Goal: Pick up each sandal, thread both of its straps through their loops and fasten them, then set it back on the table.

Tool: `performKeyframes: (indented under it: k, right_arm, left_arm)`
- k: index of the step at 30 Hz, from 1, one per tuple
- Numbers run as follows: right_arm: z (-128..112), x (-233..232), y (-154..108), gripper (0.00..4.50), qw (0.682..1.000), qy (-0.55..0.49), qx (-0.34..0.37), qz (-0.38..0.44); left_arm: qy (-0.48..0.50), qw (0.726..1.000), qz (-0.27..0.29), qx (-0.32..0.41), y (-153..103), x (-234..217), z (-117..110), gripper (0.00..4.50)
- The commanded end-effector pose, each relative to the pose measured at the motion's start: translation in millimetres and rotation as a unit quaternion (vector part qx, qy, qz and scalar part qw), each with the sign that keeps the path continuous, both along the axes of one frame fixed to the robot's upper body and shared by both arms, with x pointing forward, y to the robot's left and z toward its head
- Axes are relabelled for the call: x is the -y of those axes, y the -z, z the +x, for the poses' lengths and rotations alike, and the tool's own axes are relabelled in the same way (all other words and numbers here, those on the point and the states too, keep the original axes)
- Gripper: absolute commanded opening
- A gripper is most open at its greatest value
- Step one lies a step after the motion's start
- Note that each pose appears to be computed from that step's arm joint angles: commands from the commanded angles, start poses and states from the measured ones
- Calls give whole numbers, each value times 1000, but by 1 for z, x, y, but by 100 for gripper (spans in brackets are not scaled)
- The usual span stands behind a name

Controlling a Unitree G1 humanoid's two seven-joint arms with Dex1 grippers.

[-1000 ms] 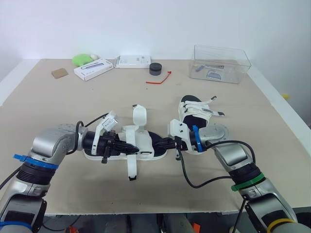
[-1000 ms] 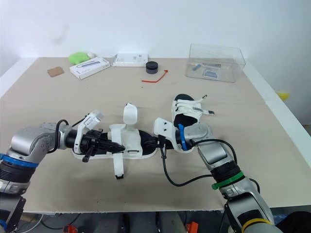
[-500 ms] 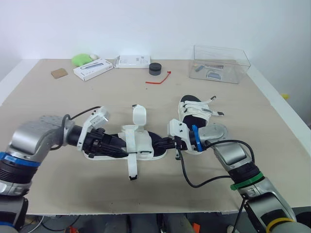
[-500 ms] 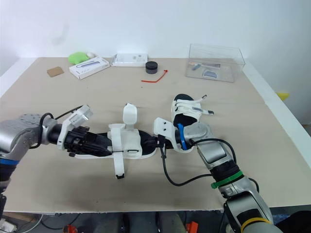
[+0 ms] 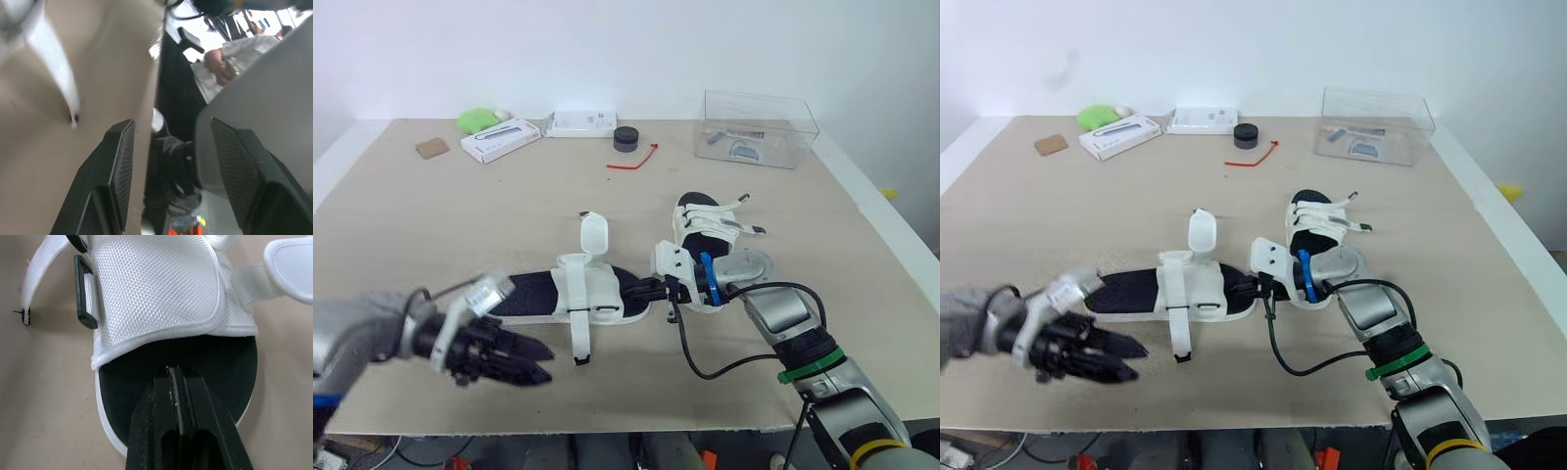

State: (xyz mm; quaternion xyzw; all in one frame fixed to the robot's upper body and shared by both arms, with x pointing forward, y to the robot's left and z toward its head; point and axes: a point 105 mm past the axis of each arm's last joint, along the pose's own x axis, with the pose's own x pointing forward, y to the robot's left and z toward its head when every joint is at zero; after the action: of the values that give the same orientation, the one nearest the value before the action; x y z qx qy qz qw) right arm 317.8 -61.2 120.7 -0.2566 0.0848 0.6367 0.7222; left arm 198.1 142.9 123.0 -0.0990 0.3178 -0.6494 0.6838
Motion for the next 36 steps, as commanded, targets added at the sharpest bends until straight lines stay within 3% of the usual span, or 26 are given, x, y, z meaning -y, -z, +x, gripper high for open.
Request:
performKeyframes:
  k: [1, 13, 16, 19, 20, 30, 34, 36]
  right_arm:
    - [2, -1, -7, 0, 1000, -3, 13, 2]
    - [3, -2, -8, 0, 1000, -7, 16, -1]
    - [4, -2, -8, 0, 1000, -8, 17, -1]
    - [3, -3, -8, 0, 1000, -9, 18, 0]
    - [3, -3, -8, 0, 1000, -9, 17, -1]
    - [2, -5, -7, 0, 1000, -13, 14, 1]
    - [2, -5, -7, 0, 1000, -14, 15, 0]
    - [2, -4, -7, 0, 1000, -14, 14, -1]
  left_arm:
    - [-43, 997, 4, 65, 1, 8, 9, 251]
    - [-109, 988, -16, 112, 14, 23, 31, 251]
    - [-104, 988, -24, 112, 14, 27, 30, 171]
    - [-110, 986, -26, 120, 12, 26, 32, 26]
    - [-109, 986, -31, 121, 9, 25, 31, 7]
    - [-86, 991, -19, 98, -6, 9, 22, 7]
    - [-111, 988, -18, 107, -8, 2, 33, 112]
    - [-121, 986, -13, 111, -7, -1, 37, 226]
